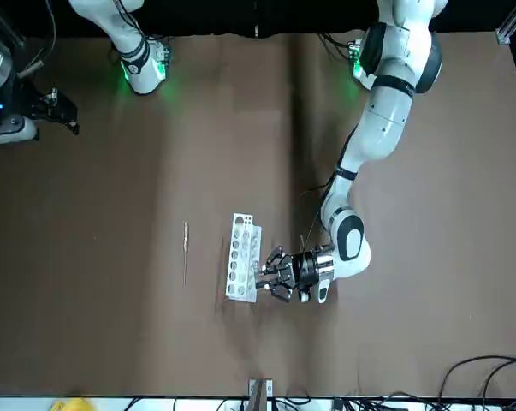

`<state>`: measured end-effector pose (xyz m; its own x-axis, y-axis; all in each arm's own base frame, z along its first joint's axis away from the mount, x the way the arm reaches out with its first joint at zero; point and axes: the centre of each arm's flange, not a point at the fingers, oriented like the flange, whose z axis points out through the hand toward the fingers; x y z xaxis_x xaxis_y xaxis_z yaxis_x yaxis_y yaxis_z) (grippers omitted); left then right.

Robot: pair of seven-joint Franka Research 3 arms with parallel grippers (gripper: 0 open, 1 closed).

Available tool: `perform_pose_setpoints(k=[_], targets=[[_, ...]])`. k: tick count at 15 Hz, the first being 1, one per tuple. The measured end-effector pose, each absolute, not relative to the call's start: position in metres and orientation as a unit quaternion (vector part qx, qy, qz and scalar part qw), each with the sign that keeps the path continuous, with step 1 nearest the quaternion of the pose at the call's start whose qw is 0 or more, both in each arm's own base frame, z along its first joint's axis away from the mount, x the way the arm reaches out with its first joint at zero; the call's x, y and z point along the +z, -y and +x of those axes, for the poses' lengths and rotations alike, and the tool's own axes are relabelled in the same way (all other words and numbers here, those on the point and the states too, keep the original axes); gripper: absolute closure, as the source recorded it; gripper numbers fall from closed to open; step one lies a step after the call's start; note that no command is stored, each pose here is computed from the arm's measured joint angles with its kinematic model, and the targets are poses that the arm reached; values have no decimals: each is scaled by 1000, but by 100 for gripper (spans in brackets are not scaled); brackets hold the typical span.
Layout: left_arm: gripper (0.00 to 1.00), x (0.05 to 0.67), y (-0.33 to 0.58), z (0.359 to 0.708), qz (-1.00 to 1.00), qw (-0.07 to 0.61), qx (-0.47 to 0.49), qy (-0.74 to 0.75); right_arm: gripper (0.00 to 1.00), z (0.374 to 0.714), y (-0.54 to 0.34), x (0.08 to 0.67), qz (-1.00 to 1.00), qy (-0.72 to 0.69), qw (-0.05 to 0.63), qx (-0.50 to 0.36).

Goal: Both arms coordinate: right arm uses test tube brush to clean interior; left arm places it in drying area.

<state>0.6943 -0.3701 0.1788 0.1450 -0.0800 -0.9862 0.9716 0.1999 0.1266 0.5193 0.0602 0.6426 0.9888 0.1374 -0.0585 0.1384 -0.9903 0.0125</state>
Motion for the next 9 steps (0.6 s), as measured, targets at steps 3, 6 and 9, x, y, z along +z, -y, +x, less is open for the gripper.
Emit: perform_pose_setpoints(k=[3,6,9], targets=[[77,171,377,693,461,602,-430,-490,0,521,-66,636,996,-75,9,-37],[77,166,376,694,451,611,-422,-496,0,524,-67,630,996,-75,9,-43],[77,162,376,695,440,621,-417,-496,0,525,-67,628,996,-75,10,-44]])
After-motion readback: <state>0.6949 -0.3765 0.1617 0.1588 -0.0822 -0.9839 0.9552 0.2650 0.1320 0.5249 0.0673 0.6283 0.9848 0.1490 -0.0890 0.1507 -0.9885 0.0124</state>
